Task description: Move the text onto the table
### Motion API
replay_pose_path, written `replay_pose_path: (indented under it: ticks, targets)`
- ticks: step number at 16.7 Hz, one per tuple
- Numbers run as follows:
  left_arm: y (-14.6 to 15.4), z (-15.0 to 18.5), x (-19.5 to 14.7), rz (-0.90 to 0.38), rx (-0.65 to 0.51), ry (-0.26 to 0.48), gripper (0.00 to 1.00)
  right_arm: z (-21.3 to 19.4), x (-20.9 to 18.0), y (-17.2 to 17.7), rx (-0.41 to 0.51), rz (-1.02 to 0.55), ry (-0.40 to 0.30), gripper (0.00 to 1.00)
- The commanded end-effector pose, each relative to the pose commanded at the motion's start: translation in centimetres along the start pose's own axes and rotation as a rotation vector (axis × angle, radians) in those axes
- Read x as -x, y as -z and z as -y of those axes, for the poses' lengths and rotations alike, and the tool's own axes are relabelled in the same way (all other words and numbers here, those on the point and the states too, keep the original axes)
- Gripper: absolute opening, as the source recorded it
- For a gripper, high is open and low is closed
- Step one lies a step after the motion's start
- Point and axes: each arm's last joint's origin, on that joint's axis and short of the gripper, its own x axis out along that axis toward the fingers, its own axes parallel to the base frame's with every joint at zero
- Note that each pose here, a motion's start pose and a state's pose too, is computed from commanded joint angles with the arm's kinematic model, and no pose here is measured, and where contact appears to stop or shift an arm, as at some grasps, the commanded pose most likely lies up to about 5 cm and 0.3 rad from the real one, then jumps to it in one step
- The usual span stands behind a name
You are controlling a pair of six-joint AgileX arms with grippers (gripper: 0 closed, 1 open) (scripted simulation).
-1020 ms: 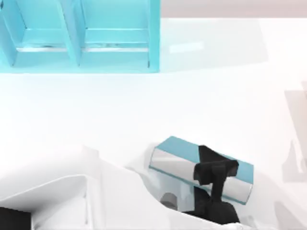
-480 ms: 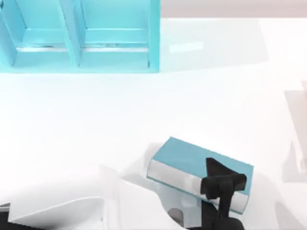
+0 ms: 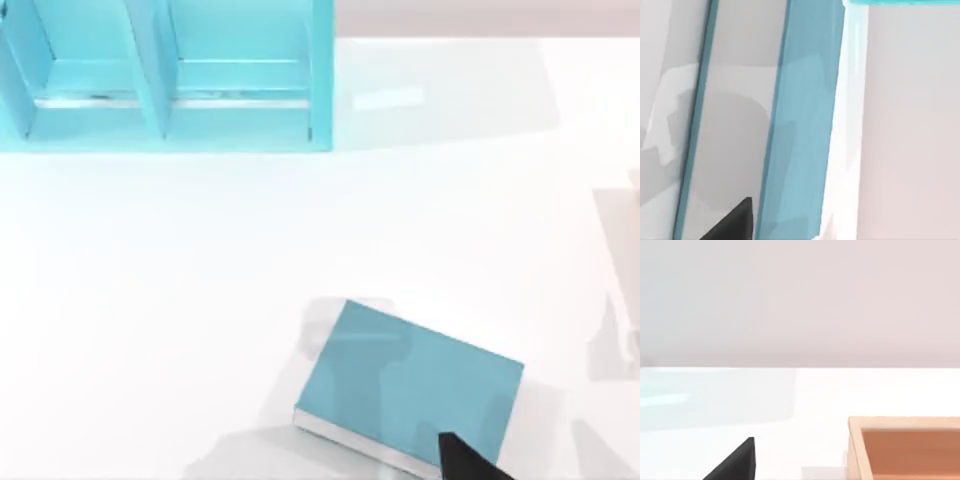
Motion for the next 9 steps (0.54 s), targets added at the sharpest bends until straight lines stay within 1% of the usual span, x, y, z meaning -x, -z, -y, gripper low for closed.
replay_pose_path:
  ticks: [5,9]
  targets:
    - [-1.0,-0.3,3.8,0.025,-0.005,0.036,1.0,0.0,0.0,0.0,0.0,0.0,0.0,1.0]
    - [-1.2,-0.4,4.7,0.029,-0.003,0.048,1.0,0.0,0.0,0.0,0.0,0.0,0.0,1.0]
